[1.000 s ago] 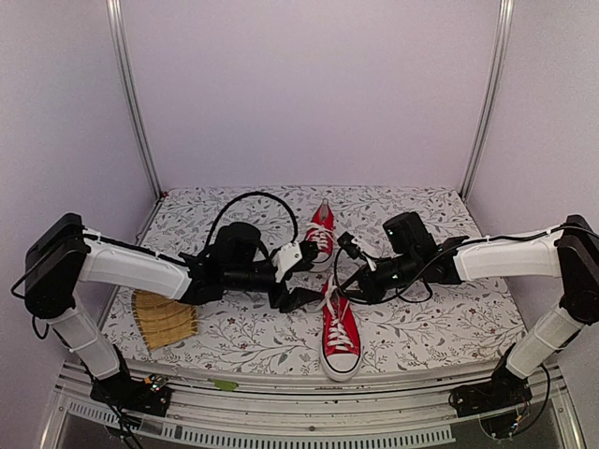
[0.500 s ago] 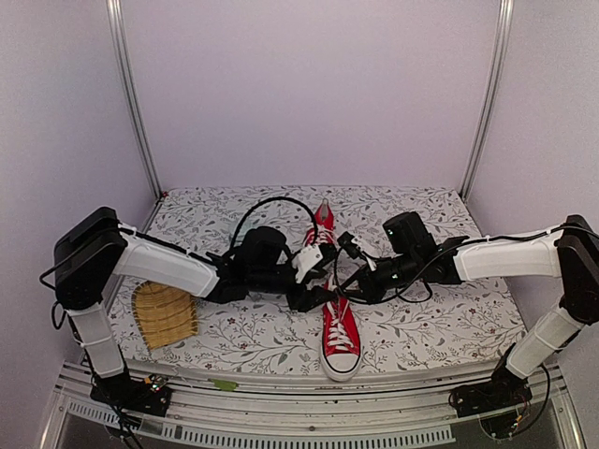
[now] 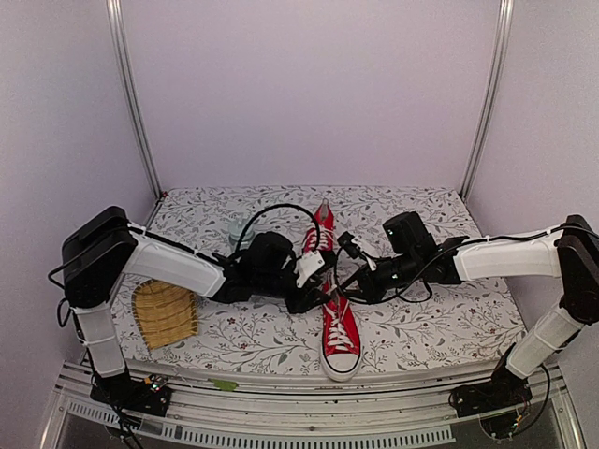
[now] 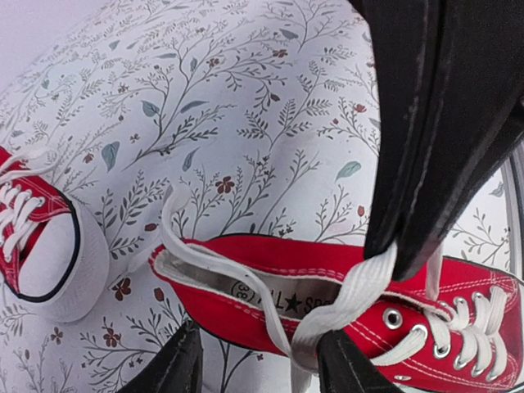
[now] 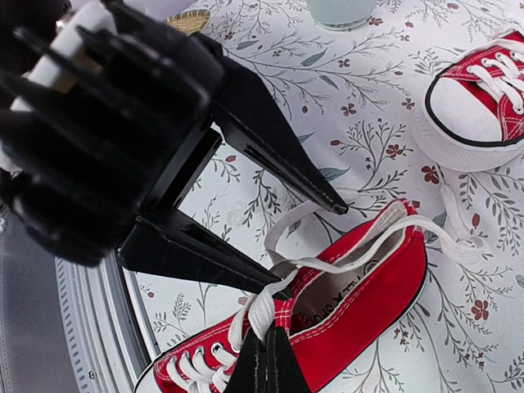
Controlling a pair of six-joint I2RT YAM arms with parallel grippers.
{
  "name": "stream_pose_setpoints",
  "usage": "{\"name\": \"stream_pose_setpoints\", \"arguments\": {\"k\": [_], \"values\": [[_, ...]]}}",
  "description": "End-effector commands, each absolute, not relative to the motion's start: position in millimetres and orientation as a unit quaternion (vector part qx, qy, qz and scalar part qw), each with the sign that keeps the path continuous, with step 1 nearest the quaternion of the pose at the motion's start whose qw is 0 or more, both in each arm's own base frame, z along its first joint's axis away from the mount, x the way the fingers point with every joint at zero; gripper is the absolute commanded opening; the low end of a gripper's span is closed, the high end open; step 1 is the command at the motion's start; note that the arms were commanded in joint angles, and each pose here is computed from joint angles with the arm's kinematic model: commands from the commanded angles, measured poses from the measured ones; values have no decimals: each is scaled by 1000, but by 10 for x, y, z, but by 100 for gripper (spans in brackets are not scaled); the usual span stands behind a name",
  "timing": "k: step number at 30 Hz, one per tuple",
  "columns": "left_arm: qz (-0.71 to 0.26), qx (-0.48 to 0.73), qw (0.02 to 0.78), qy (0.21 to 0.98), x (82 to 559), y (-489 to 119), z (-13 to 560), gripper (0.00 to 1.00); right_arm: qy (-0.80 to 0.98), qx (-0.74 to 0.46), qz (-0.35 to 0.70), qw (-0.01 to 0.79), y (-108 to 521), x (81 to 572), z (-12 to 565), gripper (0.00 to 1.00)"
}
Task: Tie the shoes
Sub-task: Adjust the shoelace on the shoe.
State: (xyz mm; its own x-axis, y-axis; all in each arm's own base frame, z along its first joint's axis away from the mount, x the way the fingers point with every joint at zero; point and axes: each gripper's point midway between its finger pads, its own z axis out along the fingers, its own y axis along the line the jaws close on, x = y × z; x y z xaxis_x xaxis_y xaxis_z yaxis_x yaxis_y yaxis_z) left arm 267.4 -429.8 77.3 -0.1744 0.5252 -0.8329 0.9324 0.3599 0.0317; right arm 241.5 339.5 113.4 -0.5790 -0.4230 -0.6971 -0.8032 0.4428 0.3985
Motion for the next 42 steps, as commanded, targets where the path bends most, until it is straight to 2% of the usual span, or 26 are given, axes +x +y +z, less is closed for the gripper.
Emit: {"name": "stream_pose_setpoints", "arguments": {"k": [1,3,4,5,6,7,8,13,20,22,27,30,36,42], "values": [[-244,509,384,731,2670,-4306,671,47,797,-379,371,289,3448,2501,1304,1],[-245,512,382,730,2663,-4311,669,38,797,-379,371,288,3446,2497,1299,1],[-247,513,383,728,2658,-4313,682,30,799,-378,369,288,3439,2503,1293,1],[-248,514,386,725,2654,-4315,713,17,800,-378,367,287,3432,2503,1281,1],[-253,515,391,720,2639,-4314,760,12,801,-377,365,288,3425,2508,1278,1],[-258,518,399,712,2615,-4317,820,3,803,-375,362,289,3412,2521,1268,1],[-263,521,408,702,2587,-4309,887,0,805,-373,359,290,3399,2533,1264,1],[-280,547,431,661,2429,-4261,1070,0,808,-360,350,308,3345,2669,1279,1],[-274,566,420,654,2374,-4229,1101,0,818,-338,315,344,3298,2946,1243,4],[-277,567,422,651,2364,-4236,1134,0,820,-339,308,343,3313,2983,1194,9],[-270,557,427,659,2429,-4238,1161,0,820,-349,289,351,3244,2977,1182,30],[-264,554,427,664,2465,-4233,1130,0,796,-371,284,385,3145,2875,1332,35],[-256,544,439,668,2534,-4238,1193,0,716,-433,291,465,3131,2412,1655,36],[-255,540,448,665,2564,-4237,1266,0,631,-510,280,513,3371,2043,1577,29]]}}
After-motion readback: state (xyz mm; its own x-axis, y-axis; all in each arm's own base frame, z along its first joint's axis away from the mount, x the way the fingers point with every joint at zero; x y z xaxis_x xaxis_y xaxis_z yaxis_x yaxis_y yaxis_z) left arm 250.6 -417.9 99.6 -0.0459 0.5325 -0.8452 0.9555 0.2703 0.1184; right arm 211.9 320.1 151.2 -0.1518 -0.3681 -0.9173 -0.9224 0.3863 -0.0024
